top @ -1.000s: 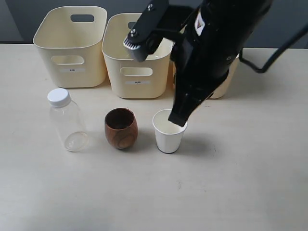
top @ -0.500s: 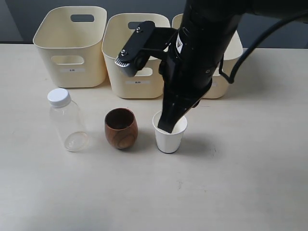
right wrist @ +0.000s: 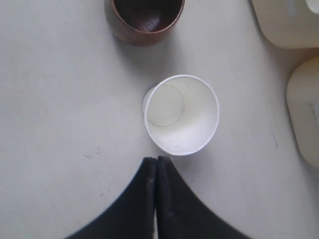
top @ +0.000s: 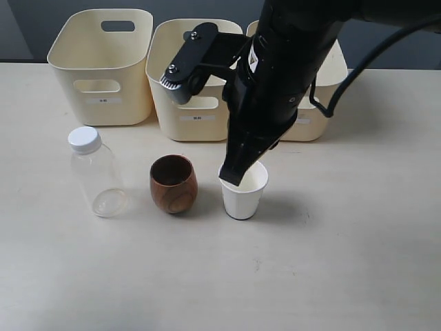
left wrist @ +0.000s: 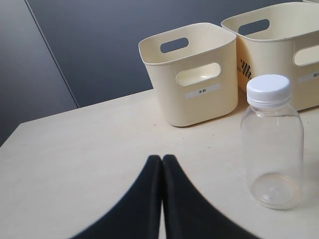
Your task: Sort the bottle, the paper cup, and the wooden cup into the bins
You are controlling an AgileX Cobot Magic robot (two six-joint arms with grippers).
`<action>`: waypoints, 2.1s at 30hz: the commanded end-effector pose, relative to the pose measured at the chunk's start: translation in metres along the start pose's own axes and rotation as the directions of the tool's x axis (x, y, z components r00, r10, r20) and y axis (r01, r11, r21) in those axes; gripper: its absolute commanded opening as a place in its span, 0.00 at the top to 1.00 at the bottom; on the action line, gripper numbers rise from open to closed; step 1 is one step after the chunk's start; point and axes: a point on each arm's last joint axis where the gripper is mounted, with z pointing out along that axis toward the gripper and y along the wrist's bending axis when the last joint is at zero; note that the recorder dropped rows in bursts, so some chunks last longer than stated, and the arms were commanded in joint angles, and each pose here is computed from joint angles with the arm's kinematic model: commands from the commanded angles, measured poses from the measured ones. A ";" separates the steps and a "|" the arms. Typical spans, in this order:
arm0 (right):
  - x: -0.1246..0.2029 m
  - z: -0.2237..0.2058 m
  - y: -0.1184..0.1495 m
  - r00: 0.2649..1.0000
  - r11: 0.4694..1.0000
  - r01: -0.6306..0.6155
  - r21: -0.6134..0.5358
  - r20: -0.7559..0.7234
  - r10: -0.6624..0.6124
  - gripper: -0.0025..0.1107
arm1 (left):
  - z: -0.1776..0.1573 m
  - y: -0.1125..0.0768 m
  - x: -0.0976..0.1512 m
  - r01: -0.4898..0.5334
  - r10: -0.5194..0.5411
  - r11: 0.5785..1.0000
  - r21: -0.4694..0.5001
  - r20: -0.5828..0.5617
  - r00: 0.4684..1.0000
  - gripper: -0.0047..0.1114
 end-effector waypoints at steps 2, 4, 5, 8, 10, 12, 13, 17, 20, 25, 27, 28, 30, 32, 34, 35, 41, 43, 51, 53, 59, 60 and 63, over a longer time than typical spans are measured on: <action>-0.001 -0.003 -0.001 1.000 1.000 0.003 0.006 0.016 -0.003 0.98 | 0.000 0.000 0.000 0.000 0.000 1.000 -0.005 0.009 1.000 0.96; -0.001 -0.003 -0.001 1.000 1.000 0.003 0.006 0.016 -0.003 0.98 | 0.000 0.000 0.000 0.000 0.000 1.000 -0.005 0.009 1.000 0.96; -0.001 -0.003 -0.001 1.000 1.000 0.003 0.006 0.016 -0.003 0.98 | 0.000 0.000 0.000 0.000 0.000 1.000 -0.005 0.009 1.000 0.96; -0.001 -0.003 -0.001 1.000 1.000 0.002 0.004 0.017 -0.002 0.98 | 0.000 0.000 0.000 0.000 0.000 1.000 -0.005 0.009 1.000 0.96; -0.001 -0.003 -0.001 1.000 1.000 0.002 0.004 0.017 -0.002 0.98 | 0.000 0.000 0.000 0.000 0.000 1.000 -0.005 0.009 1.000 0.96; -0.001 -0.003 0.000 1.000 1.000 0.001 0.002 0.018 -0.001 0.98 | 0.000 0.000 0.000 0.000 0.000 1.000 -0.005 0.009 1.000 0.96; -0.001 -0.003 0.000 1.000 1.000 0.001 0.002 0.018 -0.001 0.98 | 0.000 0.000 0.000 0.000 0.000 1.000 -0.005 0.009 1.000 0.96; -0.001 -0.003 0.000 1.000 1.000 0.001 0.001 0.015 -0.001 0.98 | 0.000 0.000 0.000 0.000 0.000 1.000 -0.005 0.007 1.000 0.96; -0.001 -0.003 0.000 1.000 1.000 -0.001 -0.003 0.016 0.001 0.93 | 0.000 0.000 0.000 0.000 0.000 1.000 -0.005 0.007 1.000 0.96; -0.001 -0.003 0.000 1.000 1.000 -0.001 -0.004 0.013 0.001 0.67 | 0.000 0.000 0.000 0.000 0.000 1.000 -0.005 0.007 1.000 0.96; -0.001 -0.003 0.000 1.000 1.000 -0.001 -0.003 0.017 0.001 0.57 | 0.000 0.000 0.000 0.000 0.000 1.000 -0.005 0.009 1.000 0.96; -0.001 -0.003 0.000 1.000 1.000 -0.001 -0.001 0.020 0.001 0.54 | 0.000 0.000 0.000 0.000 0.000 1.000 -0.005 0.009 1.000 0.96; -0.002 -0.003 0.000 1.000 1.000 -0.004 -0.005 0.029 0.004 0.50 | 0.000 0.000 0.000 0.000 0.000 1.000 -0.005 0.009 1.000 0.96; -0.003 -0.003 0.001 0.999 1.000 -0.009 -0.013 0.037 0.010 0.48 | 0.000 0.000 0.000 0.000 0.000 1.000 -0.005 0.009 1.000 0.96; -0.004 -0.003 0.002 0.999 1.000 -0.016 -0.027 0.045 0.018 0.49 | 0.000 0.000 0.000 0.000 0.000 1.000 -0.005 0.009 1.000 0.96; -0.005 -0.003 0.002 0.998 0.999 -0.018 -0.026 0.056 0.020 0.49 | 0.000 0.000 0.000 0.000 0.000 1.000 -0.005 0.009 1.000 0.96; -0.025 -0.005 0.007 0.962 0.997 0.016 -0.075 0.274 0.006 0.49 | 0.000 0.000 0.000 0.000 0.000 1.000 -0.005 0.009 1.000 0.96; -0.033 -0.006 0.008 0.934 0.996 0.038 -0.087 0.357 -0.004 0.48 | 0.000 0.000 0.000 0.000 0.000 1.000 -0.005 0.009 1.000 0.96; -0.062 0.016 0.004 0.837 0.995 0.030 -0.091 0.546 0.025 0.28 | 0.000 0.000 0.000 0.000 0.000 1.000 -0.005 0.009 1.000 0.96; -0.072 0.029 0.004 0.815 0.994 0.047 -0.097 0.579 0.018 0.28 | 0.000 0.000 0.000 0.000 0.000 1.000 -0.005 0.009 1.000 0.96; -0.105 0.047 -0.003 0.782 0.985 0.058 -0.160 0.621 0.054 0.28 | 0.000 0.000 0.000 0.000 0.000 1.000 -0.005 0.009 1.000 0.96; -0.109 0.048 -0.004 0.780 0.984 0.061 -0.164 0.624 0.056 0.28 | 0.000 0.000 0.000 0.000 0.000 1.000 -0.005 0.009 1.000 0.96; -0.123 0.057 -0.008 0.771 0.981 0.061 -0.185 0.633 0.071 0.28 | 0.000 0.000 0.000 0.000 0.000 1.000 -0.005 0.009 1.000 0.96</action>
